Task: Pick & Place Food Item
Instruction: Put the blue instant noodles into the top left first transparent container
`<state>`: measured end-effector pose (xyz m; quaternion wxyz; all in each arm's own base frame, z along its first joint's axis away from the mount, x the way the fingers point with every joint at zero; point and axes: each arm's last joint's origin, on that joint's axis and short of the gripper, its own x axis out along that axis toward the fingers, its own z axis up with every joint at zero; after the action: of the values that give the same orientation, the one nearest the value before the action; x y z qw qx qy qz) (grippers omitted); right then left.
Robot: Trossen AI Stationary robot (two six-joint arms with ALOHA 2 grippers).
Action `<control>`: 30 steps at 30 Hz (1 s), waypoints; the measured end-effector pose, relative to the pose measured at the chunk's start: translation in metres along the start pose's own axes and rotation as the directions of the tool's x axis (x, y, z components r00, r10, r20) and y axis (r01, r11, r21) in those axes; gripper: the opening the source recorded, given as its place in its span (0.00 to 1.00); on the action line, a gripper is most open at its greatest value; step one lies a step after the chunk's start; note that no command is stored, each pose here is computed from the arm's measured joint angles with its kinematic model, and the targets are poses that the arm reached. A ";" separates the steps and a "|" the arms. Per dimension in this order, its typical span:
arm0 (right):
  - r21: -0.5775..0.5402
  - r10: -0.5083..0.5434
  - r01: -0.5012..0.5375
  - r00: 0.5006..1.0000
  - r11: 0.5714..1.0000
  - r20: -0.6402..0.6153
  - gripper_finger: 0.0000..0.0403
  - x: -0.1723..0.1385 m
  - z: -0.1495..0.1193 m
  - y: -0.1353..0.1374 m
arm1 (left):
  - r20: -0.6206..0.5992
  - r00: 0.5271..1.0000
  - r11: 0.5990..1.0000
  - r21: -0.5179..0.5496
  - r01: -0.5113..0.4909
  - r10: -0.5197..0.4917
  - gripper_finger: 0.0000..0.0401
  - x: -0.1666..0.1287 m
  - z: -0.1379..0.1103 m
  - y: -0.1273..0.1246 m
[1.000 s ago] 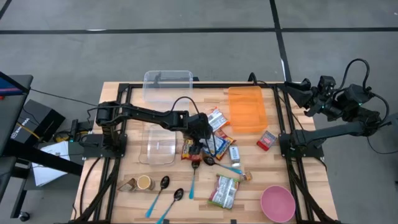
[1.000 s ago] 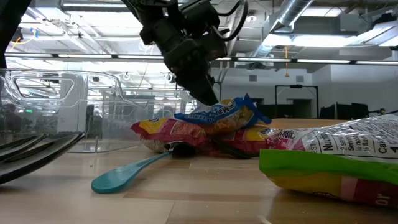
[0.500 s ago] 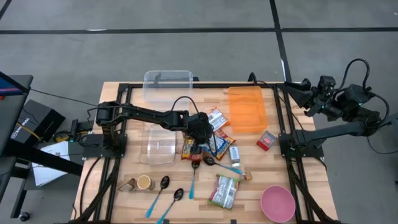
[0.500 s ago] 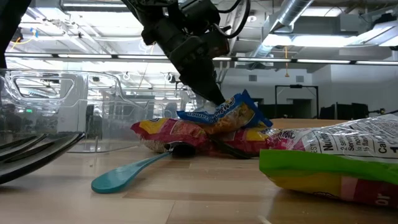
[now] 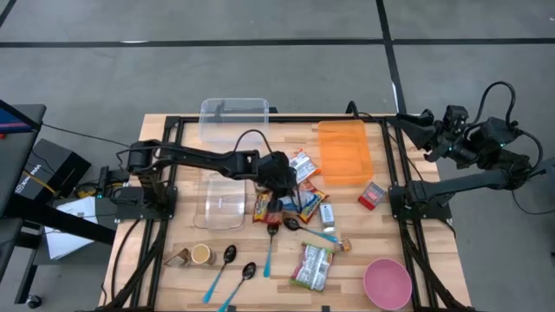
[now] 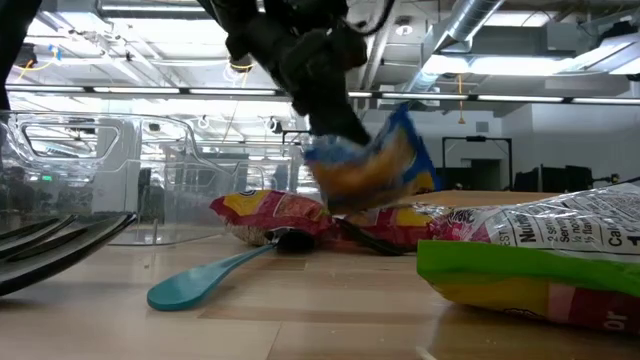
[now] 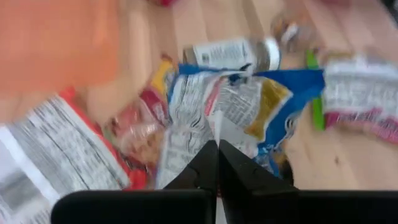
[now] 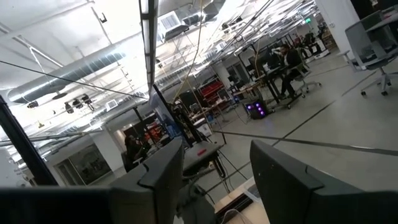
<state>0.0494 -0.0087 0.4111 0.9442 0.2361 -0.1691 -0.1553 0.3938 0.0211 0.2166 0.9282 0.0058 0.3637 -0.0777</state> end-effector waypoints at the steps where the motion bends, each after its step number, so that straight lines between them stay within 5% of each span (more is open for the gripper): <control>1: 0.000 -0.001 0.001 1.000 1.000 0.000 0.45 0.000 0.000 0.000 | 0.008 1.000 1.000 -0.005 -0.003 0.003 0.00 -0.004 0.002 0.000; 10: 0.000 0.000 0.000 1.000 1.000 0.000 0.45 0.000 0.000 0.000 | 0.153 0.980 0.985 -0.133 -0.111 0.131 0.00 -0.045 0.026 -0.002; 18: 0.001 0.000 0.000 1.000 1.000 0.000 0.45 0.000 0.000 0.000 | 0.274 0.884 0.911 -0.276 -0.306 0.380 0.00 -0.097 0.045 -0.003; 24: 0.002 0.000 0.000 1.000 1.000 0.001 0.45 0.000 0.000 0.000 | 0.275 0.744 0.760 -0.471 -0.448 0.609 0.00 -0.134 0.049 0.005; 30: 0.020 0.001 -0.001 1.000 1.000 0.001 0.45 0.000 0.000 0.000 | 0.151 0.568 0.508 -0.666 -0.547 0.809 0.00 -0.166 0.038 0.025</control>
<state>0.0494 -0.0087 0.4113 0.9417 0.2456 -0.1714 -0.1533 0.3033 0.0663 0.3558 0.8938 -0.1322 0.1123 0.4136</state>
